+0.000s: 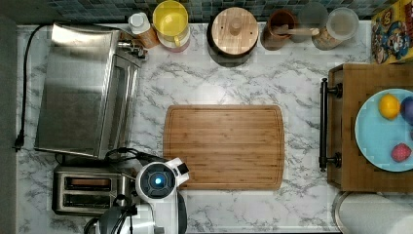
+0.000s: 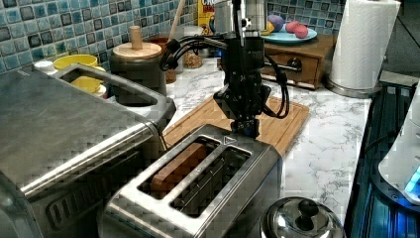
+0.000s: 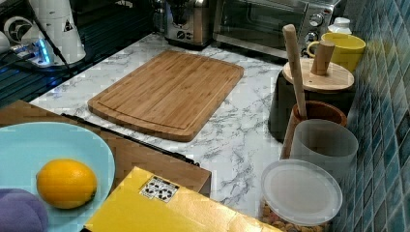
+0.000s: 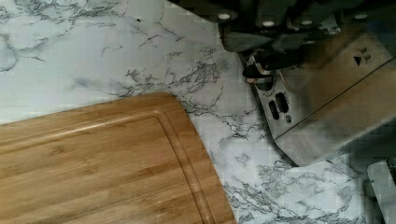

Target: Turn on the toaster.

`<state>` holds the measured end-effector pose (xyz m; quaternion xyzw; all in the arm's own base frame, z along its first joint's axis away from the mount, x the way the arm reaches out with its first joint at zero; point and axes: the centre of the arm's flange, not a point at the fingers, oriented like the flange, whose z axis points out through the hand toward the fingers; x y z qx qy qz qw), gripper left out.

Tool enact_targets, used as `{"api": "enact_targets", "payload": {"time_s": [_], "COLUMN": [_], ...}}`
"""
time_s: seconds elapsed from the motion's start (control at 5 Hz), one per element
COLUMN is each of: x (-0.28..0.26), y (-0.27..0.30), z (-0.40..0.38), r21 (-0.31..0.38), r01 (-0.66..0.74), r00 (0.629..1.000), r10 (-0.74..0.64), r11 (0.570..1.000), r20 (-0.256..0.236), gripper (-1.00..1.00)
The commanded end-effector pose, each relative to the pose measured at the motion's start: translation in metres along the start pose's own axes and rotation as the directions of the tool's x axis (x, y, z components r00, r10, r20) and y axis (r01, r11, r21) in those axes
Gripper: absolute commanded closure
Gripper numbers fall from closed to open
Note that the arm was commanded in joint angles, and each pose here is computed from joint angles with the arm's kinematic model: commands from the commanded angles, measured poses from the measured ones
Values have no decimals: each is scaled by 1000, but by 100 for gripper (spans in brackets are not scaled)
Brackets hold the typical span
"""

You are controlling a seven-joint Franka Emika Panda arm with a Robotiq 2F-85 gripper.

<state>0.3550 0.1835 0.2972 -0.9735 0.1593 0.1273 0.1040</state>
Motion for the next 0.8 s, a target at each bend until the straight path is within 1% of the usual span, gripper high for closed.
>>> {"api": "enact_targets", "payload": {"time_s": [0.2, 0.4, 0.8], "x": [-84, -80, -79], "y": [10, 3, 3], "z": [130, 104, 104], "r21": [-201, -176, -175], "r01": [181, 159, 159], "r00": [976, 986, 986], "r10": [-151, -148, -148], "r11": [963, 971, 972], "r20": [158, 74, 74], "gripper": [100, 100, 100]}}
